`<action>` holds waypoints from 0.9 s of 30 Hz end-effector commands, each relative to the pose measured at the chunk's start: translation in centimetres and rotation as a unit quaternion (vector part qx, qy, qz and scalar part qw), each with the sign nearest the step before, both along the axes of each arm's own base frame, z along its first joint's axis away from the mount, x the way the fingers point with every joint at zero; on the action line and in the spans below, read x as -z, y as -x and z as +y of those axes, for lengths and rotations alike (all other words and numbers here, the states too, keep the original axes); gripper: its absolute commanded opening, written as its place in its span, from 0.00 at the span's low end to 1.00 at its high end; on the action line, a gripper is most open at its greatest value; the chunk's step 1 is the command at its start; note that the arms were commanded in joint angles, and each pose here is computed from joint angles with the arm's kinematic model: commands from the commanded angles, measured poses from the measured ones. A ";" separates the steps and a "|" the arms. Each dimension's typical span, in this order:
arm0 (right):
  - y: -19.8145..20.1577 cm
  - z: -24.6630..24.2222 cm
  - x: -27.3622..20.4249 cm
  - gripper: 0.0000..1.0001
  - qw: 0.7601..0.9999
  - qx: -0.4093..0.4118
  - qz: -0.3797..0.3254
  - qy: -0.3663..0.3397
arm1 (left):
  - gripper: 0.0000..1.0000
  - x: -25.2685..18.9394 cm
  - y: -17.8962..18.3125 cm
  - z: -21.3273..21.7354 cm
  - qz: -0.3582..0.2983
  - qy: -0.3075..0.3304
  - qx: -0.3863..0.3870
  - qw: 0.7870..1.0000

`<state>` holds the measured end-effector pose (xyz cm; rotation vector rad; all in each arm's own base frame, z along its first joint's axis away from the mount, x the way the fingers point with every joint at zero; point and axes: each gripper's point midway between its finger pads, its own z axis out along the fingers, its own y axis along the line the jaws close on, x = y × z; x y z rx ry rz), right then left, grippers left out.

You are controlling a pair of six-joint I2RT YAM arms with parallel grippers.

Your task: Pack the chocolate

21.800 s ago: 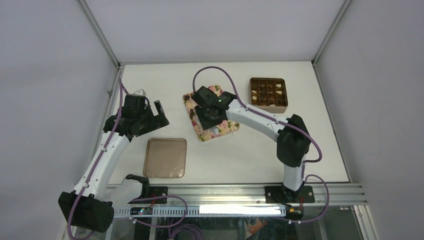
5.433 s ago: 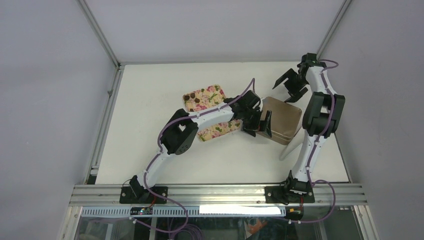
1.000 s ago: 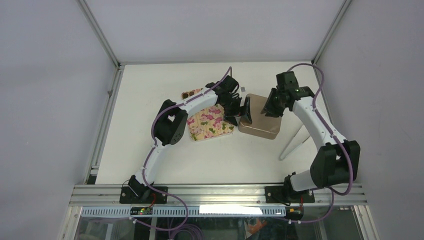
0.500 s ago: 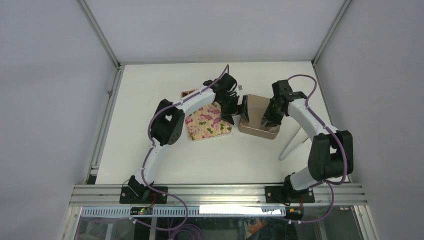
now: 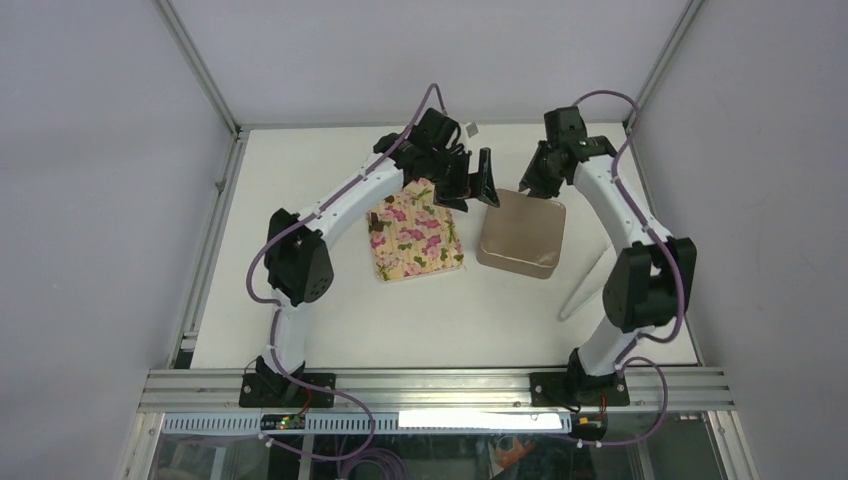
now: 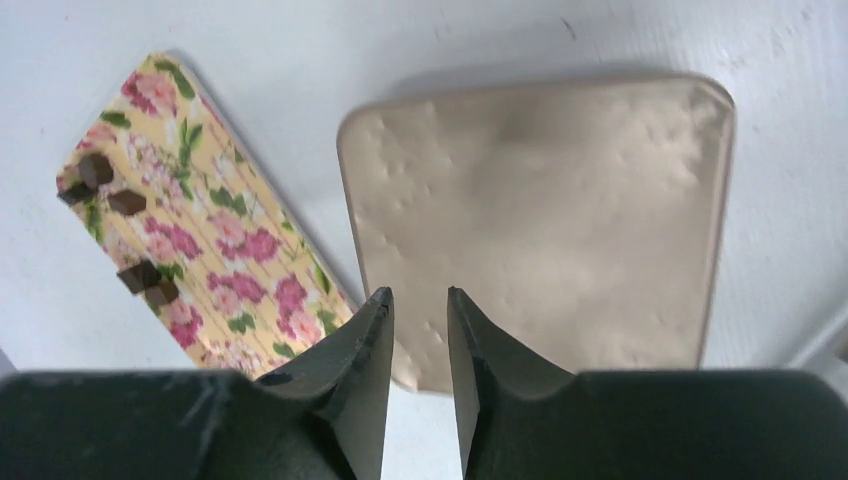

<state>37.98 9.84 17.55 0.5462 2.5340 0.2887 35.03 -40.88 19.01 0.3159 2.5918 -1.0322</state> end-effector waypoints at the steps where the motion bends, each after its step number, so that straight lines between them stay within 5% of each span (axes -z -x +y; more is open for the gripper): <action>1: -4.3 1.9 2.1 0.29 1.000 -0.014 0.016 -0.014 | 0.93 -5.2 -0.8 3.2 -0.058 0.016 -0.036 0.998; 11: -6.7 5.2 8.8 0.19 0.993 -0.034 0.109 -0.022 | 0.94 -2.6 0.8 10.2 -0.032 -0.035 -0.087 0.995; 17: -6.6 3.9 -3.3 0.23 0.999 -0.027 -0.039 -0.021 | 0.99 -4.9 2.2 16.2 -0.075 -0.076 -0.132 0.985; 22: -3.4 0.4 -11.7 0.38 0.988 0.013 -0.154 0.018 | 0.99 -8.7 2.5 20.8 -0.133 -0.088 -0.187 0.969; 27: 2.8 -2.0 -14.5 0.58 0.979 0.013 -0.200 0.036 | 0.99 -12.4 3.5 26.3 -0.207 -0.145 -0.236 0.938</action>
